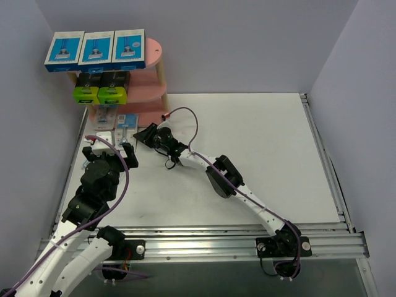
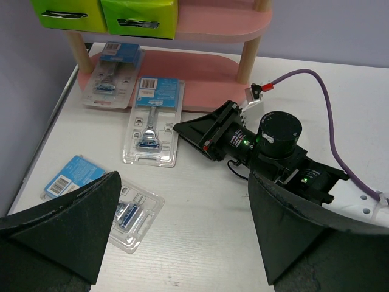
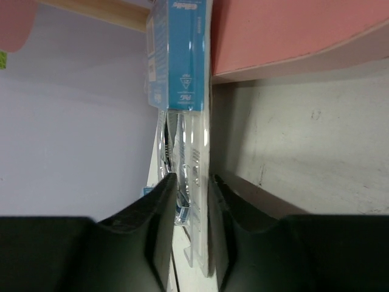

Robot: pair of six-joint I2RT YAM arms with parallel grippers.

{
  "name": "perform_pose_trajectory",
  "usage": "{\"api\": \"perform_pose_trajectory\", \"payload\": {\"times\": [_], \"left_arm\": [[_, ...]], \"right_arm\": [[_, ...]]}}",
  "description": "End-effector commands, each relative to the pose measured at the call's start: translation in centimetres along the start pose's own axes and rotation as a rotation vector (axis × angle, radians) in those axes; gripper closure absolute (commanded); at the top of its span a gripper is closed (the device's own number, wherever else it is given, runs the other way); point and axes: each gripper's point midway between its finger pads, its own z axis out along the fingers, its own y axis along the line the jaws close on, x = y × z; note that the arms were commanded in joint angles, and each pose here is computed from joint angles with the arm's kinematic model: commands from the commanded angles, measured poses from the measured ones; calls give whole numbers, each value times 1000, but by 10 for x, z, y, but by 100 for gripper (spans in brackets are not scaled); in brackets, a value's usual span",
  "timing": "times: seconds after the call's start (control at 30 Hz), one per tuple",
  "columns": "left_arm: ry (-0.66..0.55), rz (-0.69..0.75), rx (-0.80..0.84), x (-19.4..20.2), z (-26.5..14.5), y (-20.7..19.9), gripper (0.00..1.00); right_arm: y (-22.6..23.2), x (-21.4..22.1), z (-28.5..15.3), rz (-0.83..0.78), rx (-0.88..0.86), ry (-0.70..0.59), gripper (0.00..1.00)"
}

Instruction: Place and organize the shaving razors onto the shelf

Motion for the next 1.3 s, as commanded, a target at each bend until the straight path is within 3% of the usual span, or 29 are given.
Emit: {"api": "perform_pose_trajectory", "payload": {"times": [0.0,0.23,0.53,0.87,1.13,1.23,1.27], "left_arm": [[-31,-11,-4,-8,-1,0,6],[-29,-9,-4,-8,0,0,6],[-24,-6,-10,-7,-1,1,6],[-26,-9,-14,-8,-1,3,6],[-28,-15,-16,-7,0,5,6],[-35,-18,-11,-9,-1,4,6],[-38,-20,-13,-9,-1,5,6]], "right_arm": [[-21,6,0,15,21,10,81],[-18,1,-6,49,-12,4,100],[6,-26,-23,55,-68,-30,100],[26,-71,-76,36,-53,-74,100],[11,-81,-142,-24,31,-36,100],[10,-76,-146,-61,34,18,100],[10,-74,-144,-90,34,38,84]]}}
